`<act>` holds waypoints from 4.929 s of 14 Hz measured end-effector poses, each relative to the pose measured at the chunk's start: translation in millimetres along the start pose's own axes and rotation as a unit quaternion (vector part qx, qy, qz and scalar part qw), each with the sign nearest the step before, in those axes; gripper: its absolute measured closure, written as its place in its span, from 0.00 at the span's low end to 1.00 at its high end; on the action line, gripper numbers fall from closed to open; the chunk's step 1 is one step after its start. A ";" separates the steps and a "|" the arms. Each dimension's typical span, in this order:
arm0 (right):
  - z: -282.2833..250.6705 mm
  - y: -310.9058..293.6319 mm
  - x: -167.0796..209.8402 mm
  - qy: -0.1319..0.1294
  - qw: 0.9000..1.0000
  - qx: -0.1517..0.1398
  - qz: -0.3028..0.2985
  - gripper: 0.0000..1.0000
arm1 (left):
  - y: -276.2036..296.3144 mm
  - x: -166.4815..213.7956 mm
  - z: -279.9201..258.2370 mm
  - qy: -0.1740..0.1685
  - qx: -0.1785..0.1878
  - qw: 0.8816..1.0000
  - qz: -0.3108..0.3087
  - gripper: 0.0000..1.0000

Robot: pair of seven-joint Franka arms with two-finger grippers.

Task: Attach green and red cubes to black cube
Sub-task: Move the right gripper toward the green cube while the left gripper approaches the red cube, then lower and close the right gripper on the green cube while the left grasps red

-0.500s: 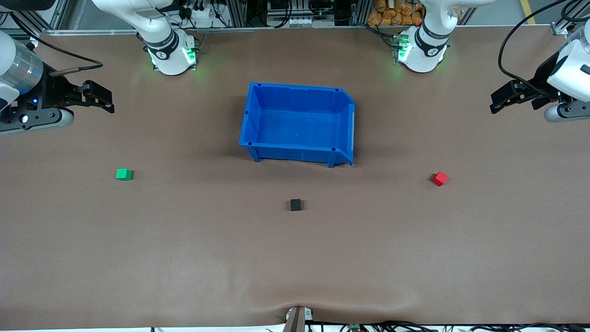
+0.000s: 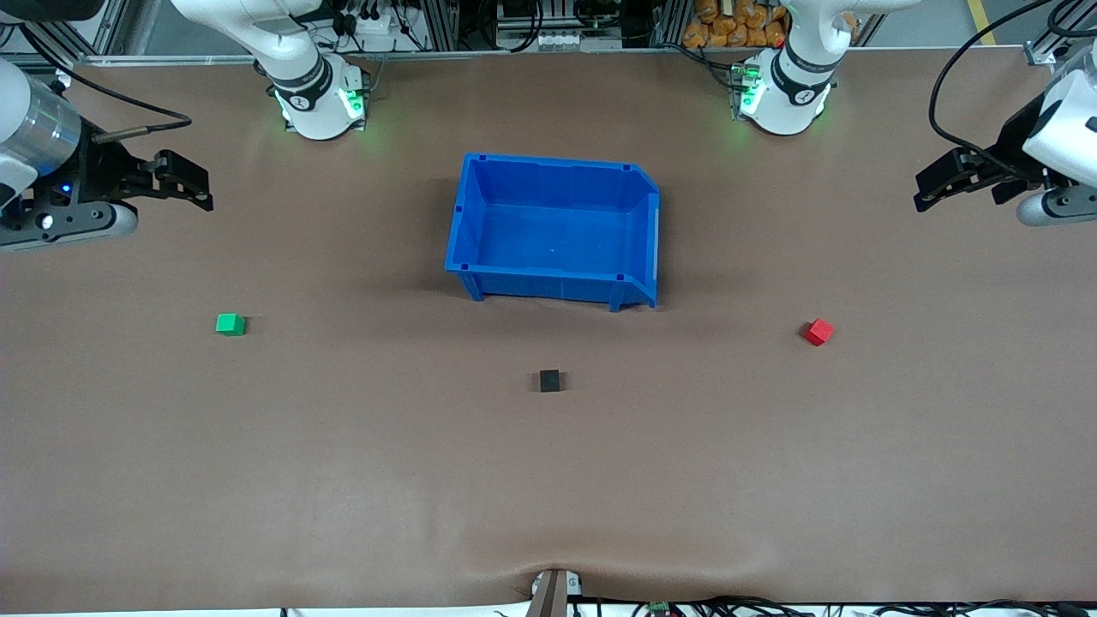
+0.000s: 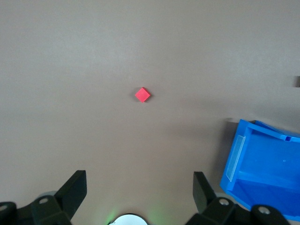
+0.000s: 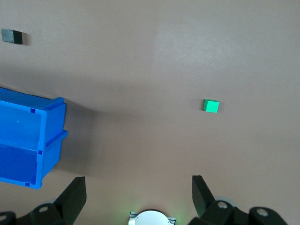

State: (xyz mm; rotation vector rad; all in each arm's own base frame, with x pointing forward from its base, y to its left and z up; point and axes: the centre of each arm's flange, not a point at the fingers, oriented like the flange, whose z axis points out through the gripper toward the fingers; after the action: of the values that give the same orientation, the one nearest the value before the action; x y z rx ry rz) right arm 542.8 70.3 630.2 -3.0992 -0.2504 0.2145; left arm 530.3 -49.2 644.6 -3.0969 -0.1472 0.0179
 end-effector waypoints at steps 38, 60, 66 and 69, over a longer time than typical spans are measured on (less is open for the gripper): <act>255.4 179.6 15.5 0.010 0.994 -0.026 0.103 0.00 | 28.3 18.2 39.4 -0.033 0.005 0.999 0.022 0.00; 448.7 208.6 32.7 -0.051 0.998 -0.002 0.025 0.04 | 9.2 72.2 332.5 -0.051 0.015 0.945 -0.323 0.00; 447.6 207.7 34.1 -0.049 0.998 -0.003 0.039 0.61 | -20.9 72.5 380.1 -0.031 0.018 0.926 -0.376 0.00; 446.9 205.4 35.4 -0.048 0.998 -0.003 0.038 0.60 | -48.3 62.7 410.5 -0.022 0.026 0.925 -0.379 0.00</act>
State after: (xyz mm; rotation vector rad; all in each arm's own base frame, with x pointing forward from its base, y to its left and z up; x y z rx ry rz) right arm 547.8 -120.6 175.5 -3.1114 -0.1347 0.3653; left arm 582.6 21.4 235.9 -2.7617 -1.2918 0.0619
